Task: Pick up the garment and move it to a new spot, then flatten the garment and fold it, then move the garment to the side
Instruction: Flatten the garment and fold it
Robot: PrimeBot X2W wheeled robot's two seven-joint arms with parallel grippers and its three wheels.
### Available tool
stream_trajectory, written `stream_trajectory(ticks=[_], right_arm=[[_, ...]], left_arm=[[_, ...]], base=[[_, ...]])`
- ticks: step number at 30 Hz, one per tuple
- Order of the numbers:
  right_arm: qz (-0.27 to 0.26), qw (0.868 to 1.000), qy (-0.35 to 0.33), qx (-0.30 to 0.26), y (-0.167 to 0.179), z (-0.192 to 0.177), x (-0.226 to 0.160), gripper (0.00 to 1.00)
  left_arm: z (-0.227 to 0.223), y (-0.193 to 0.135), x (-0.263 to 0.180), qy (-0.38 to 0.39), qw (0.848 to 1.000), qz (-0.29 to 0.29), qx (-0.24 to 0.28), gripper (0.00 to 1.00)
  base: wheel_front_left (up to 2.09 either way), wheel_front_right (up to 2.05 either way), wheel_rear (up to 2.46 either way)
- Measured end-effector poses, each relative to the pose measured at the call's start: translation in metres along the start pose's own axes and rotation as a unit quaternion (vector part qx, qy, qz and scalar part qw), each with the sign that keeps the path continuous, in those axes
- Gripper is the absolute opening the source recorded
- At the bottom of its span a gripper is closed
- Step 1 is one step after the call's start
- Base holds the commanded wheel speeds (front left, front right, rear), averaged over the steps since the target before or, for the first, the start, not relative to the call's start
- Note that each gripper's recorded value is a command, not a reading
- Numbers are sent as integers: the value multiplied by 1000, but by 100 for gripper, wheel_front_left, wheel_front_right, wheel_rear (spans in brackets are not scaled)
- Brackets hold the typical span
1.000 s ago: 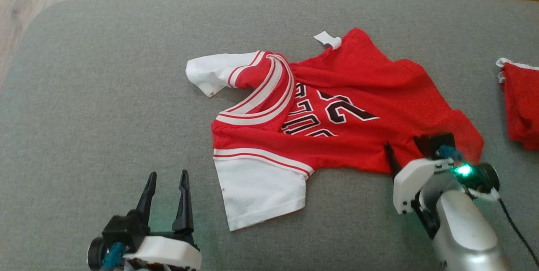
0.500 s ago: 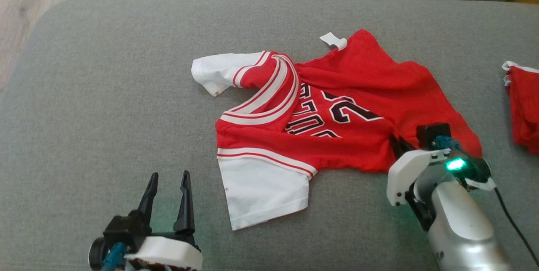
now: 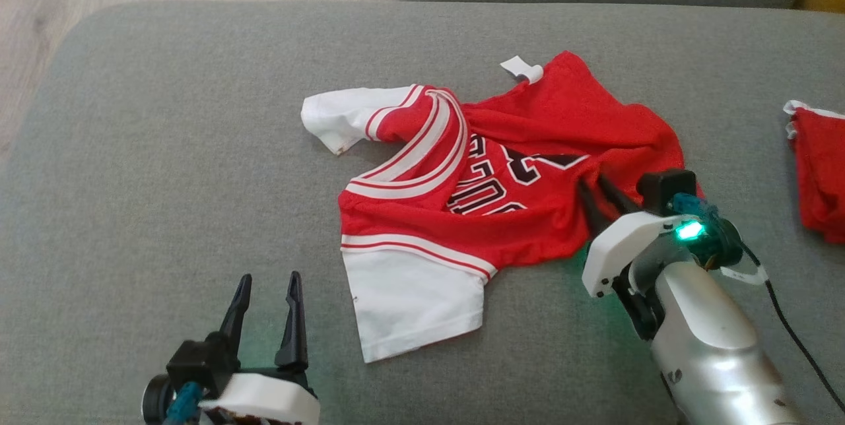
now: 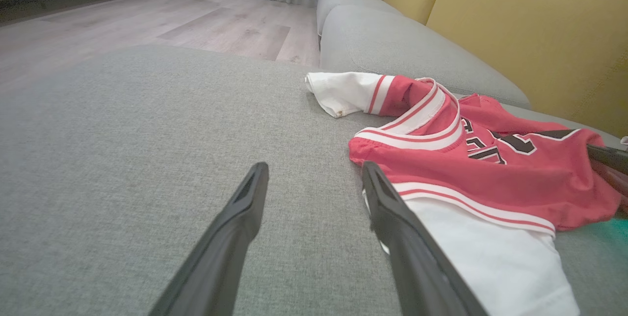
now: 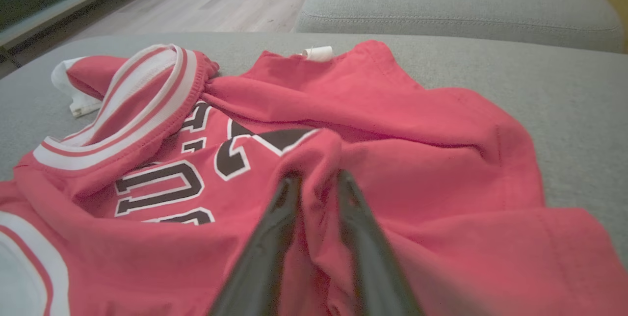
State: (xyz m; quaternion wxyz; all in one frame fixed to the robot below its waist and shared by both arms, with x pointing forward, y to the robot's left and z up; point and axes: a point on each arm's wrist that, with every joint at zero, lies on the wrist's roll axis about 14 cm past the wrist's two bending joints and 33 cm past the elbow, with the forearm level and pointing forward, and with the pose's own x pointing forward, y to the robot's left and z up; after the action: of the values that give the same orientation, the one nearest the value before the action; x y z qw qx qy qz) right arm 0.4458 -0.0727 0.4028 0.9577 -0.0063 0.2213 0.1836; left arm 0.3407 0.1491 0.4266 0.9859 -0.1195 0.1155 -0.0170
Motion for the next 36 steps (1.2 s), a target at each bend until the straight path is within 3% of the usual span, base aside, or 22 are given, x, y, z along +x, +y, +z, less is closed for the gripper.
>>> stream_trajectory(ticks=[10, 21, 36], right_arm=[[-32, 994, -106, 17, -19, 32, -23, 100], [-88, 985, -141, 43, -41, 7, -84, 100], [-86, 976, -191, 54, -26, 19, -123, 100]], left_arm=[[2, -25, 3, -3, 999, -41, 2, 100], [8, -52, 2, -15, 997, -80, 4, 100], [7, -23, -14, -20, 999, -31, -11, 100]], base=[[0, 0, 0], [0, 0, 0], [0, 0, 0]])
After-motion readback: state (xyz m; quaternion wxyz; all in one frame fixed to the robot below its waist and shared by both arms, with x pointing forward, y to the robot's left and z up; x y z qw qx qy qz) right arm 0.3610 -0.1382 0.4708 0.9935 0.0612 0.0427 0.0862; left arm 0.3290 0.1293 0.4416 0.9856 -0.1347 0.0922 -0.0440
